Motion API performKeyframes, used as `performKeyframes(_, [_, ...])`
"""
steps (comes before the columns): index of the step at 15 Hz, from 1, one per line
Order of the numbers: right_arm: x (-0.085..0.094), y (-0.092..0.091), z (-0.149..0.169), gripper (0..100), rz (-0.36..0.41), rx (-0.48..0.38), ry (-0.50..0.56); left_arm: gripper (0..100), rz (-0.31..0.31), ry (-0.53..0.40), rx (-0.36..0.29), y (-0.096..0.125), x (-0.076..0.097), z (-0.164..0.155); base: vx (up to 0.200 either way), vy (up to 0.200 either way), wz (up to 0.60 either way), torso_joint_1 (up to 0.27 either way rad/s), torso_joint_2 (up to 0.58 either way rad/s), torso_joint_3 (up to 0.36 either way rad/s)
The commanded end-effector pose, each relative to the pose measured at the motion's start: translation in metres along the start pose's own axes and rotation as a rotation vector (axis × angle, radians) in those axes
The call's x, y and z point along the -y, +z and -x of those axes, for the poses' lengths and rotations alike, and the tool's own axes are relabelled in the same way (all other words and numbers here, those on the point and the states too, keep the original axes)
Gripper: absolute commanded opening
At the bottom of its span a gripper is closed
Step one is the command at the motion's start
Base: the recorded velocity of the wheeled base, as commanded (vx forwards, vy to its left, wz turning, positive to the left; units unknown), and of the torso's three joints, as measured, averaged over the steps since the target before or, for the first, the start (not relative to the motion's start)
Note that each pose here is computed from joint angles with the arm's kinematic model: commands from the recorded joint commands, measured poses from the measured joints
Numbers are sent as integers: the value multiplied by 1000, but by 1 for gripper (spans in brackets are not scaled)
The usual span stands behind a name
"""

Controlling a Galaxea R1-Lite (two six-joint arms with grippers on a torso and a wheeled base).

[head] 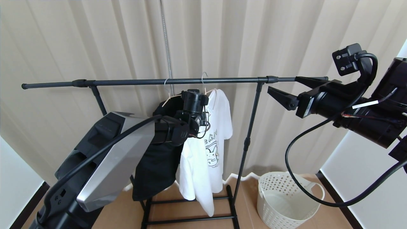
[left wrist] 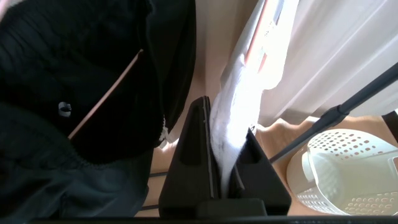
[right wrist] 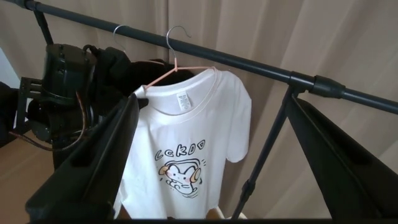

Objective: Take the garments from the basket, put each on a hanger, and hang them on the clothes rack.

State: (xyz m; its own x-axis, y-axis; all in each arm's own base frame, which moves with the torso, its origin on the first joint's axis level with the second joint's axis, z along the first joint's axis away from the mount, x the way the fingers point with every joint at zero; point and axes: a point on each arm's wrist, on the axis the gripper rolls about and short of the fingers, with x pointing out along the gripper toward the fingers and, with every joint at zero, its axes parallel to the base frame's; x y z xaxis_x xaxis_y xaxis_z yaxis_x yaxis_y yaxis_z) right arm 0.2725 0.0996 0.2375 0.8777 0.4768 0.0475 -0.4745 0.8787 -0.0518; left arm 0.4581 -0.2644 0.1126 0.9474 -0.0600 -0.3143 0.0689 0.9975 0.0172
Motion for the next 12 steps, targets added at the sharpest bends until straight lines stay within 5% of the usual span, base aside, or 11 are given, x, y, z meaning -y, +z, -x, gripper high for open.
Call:
performKeyframes(1, [0,0,1,100,0,1,1,0,-5,2,-9,-5,0,-3,0,0,0,0,0,0])
performKeyframes(9, [0,0,1,100,2,1,1,0,-22,5,-14,-7,-1,-5,0,0,0,0,0,0])
performKeyframes(10, [0,0,1,100,0,0,1,100,-25,5,-14,-7,-1,-5,0,0,0,0,0,0])
performKeyframes(12, [0,-1,0,100,1,-2,1,100,-21,5,-9,-3,-1,-2,0,0,0,0,0,0])
